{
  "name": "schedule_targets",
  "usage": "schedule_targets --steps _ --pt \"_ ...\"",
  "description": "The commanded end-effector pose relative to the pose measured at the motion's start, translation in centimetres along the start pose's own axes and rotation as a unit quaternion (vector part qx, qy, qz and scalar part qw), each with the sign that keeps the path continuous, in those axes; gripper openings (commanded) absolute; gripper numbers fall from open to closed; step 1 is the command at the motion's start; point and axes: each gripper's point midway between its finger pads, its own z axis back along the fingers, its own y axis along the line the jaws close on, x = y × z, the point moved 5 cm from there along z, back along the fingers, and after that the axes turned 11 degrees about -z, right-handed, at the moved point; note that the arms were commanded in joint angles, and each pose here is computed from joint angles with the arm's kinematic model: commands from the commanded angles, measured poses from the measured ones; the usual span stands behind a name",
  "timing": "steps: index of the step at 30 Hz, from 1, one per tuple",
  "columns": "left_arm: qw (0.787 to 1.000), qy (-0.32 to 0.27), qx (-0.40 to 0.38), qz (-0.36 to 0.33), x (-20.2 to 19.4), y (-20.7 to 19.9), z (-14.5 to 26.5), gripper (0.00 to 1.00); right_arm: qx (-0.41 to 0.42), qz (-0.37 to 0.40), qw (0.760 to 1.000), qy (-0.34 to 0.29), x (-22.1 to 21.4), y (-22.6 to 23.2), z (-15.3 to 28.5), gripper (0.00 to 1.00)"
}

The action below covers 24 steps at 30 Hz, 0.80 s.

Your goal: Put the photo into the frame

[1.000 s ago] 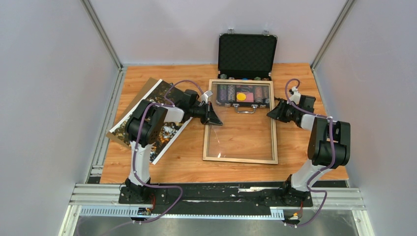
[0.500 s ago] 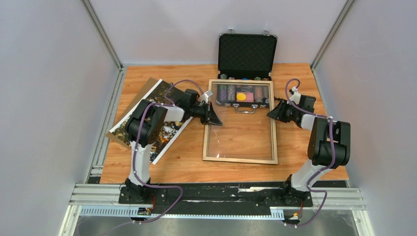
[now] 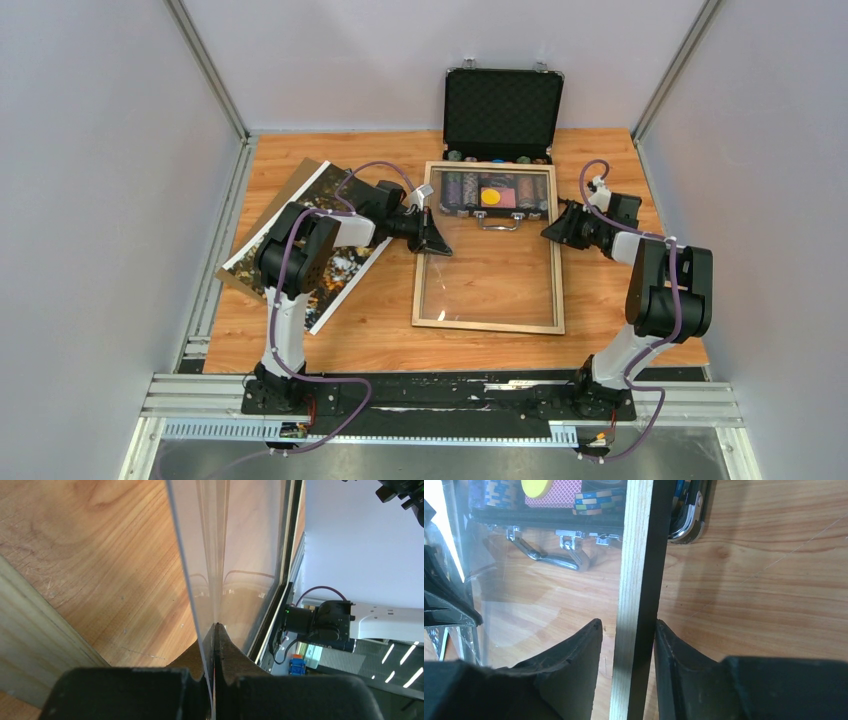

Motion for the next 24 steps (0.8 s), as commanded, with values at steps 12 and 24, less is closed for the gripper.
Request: schedule_targets --steps 12,24 --pt "0.999 -0.008 0.006 -0.037 0.9 -0.8 -0.2 0.00 -0.001 0.036 0.999 -0.035 2.4 1.1 0.8 0.56" --pt "0.999 -0.007 0.013 -0.034 0.9 -0.6 -0.2 0.00 -0.003 0.078 0.992 -0.095 5.4 3.8 3.6 0.67"
